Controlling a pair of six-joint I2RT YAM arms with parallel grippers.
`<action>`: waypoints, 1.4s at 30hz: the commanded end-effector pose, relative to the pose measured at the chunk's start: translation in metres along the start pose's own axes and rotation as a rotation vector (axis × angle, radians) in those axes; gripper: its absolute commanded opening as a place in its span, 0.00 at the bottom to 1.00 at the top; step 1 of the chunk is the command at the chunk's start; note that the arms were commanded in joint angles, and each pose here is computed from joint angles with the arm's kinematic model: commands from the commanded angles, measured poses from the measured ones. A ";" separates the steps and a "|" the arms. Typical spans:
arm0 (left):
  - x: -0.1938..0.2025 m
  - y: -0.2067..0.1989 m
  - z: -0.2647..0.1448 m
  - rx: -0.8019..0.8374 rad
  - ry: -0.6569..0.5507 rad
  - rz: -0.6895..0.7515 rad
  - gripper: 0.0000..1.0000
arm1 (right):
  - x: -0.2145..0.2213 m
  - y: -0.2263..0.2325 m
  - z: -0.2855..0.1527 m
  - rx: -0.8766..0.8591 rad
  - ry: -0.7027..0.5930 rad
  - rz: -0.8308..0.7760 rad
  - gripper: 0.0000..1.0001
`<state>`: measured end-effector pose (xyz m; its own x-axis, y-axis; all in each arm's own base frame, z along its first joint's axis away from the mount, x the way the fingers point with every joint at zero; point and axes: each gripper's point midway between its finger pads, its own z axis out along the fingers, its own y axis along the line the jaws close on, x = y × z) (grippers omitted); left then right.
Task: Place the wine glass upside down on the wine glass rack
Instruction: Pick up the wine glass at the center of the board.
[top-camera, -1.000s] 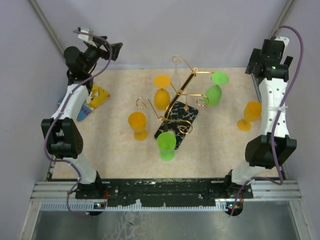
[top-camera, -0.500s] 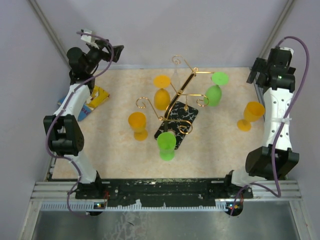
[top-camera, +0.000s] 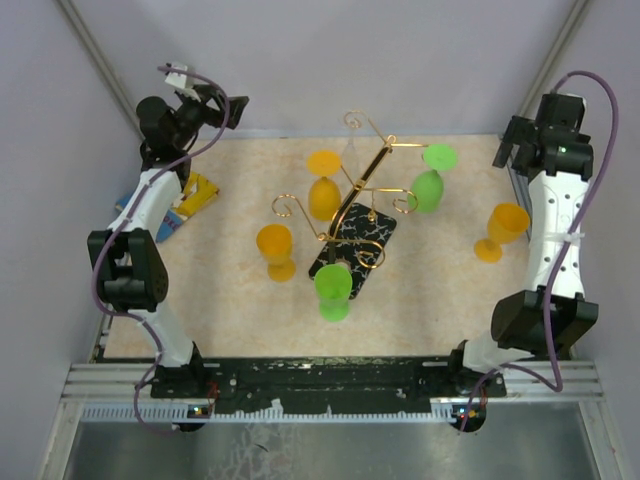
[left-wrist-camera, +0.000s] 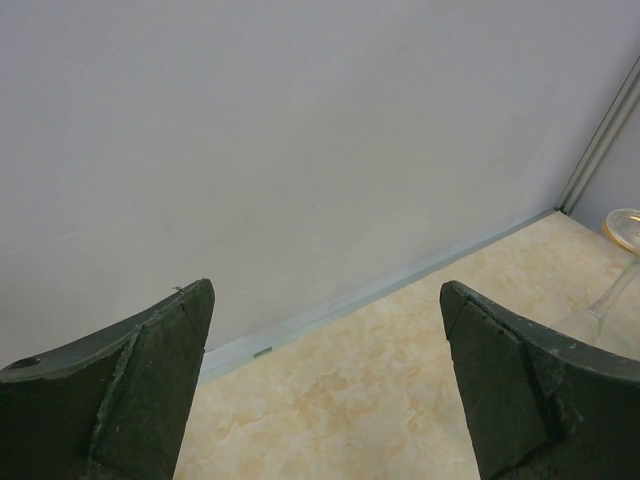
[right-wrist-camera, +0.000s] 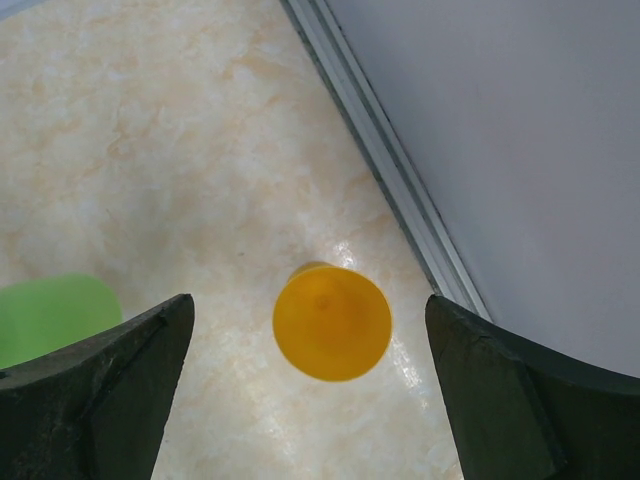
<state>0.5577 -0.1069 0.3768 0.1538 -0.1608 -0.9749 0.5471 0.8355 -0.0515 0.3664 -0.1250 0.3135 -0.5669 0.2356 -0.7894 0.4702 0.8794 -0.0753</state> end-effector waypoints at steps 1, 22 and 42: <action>-0.006 -0.003 -0.002 0.000 -0.005 0.033 1.00 | 0.003 0.006 0.004 -0.033 0.018 -0.005 0.97; -0.002 0.001 -0.003 -0.015 0.014 0.049 1.00 | -0.058 0.095 -0.052 -0.230 -0.165 -0.136 0.89; 0.023 0.004 -0.030 -0.103 0.121 0.023 1.00 | -0.073 0.338 -0.212 -1.058 -0.485 -0.358 0.87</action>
<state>0.5532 -0.0953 0.3330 0.0325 -0.1030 -0.9942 0.4790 0.8746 -0.0749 0.4367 0.1837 0.4401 -0.2763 -0.0609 -0.9591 -0.3882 0.9200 0.0534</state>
